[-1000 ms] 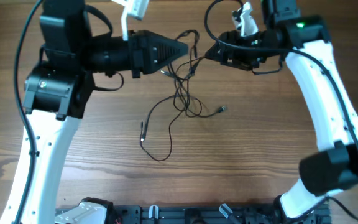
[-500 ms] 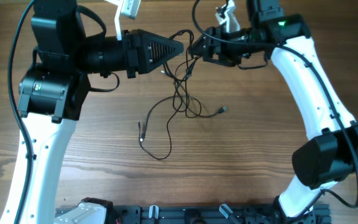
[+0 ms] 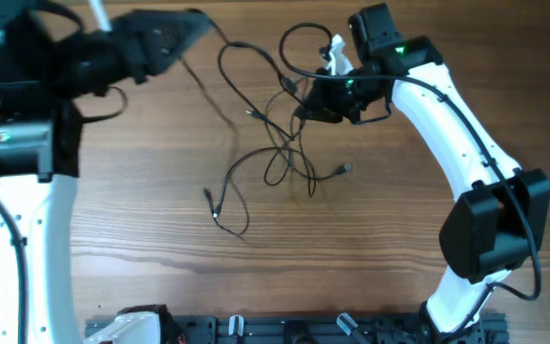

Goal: Untangle cables

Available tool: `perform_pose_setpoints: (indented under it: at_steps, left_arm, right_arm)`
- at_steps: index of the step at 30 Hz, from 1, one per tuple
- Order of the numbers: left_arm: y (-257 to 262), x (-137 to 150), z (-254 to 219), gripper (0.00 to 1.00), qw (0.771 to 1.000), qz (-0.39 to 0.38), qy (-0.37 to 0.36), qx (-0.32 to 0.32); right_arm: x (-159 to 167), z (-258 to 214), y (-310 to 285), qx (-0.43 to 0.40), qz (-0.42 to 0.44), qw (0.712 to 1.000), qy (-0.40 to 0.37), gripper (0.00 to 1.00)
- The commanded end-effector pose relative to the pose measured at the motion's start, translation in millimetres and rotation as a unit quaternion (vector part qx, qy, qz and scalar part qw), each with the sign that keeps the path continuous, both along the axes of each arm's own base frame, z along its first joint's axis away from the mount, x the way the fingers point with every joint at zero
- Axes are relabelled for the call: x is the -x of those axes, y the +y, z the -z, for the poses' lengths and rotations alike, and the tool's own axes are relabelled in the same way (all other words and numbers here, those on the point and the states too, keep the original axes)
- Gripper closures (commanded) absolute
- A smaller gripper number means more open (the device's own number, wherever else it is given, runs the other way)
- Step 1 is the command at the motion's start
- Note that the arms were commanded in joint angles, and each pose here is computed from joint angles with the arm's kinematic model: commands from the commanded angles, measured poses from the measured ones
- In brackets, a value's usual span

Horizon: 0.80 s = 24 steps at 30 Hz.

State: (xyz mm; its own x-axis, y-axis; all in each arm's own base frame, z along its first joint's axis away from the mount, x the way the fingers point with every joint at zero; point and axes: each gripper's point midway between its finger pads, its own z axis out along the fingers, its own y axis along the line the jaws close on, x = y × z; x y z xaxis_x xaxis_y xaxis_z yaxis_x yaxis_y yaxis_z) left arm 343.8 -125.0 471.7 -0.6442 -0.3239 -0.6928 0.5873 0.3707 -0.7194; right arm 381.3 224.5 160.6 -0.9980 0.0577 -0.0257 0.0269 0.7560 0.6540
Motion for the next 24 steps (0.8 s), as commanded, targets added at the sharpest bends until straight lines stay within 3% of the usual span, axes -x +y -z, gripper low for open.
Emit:
perform_pose_setpoints:
  at_steps: [1,11,15,24]
  left_arm:
    - [33.2,19.4,-30.7,0.96,0.998,-0.056,-0.033,0.004]
    - [85.8,35.5,-51.8,0.96,0.986,-0.150,-0.073,-0.008]
    - [105.7,32.4,-65.1,0.96,0.979,-0.183,-0.089,0.001]
    - [185.6,30.3,-100.5,0.96,0.941,-0.310,-0.136,0.009]
  right_arm:
    - [-12.4,30.8,-52.0,0.104,0.053,0.993,0.009,0.95]
    - [-11.8,44.4,-127.6,0.188,0.090,0.978,0.030,0.87]
    - [-13.9,47.8,-156.9,0.221,0.116,0.968,0.035,0.90]
    - [-10.0,49.0,-187.2,0.227,0.127,0.964,0.047,0.92]
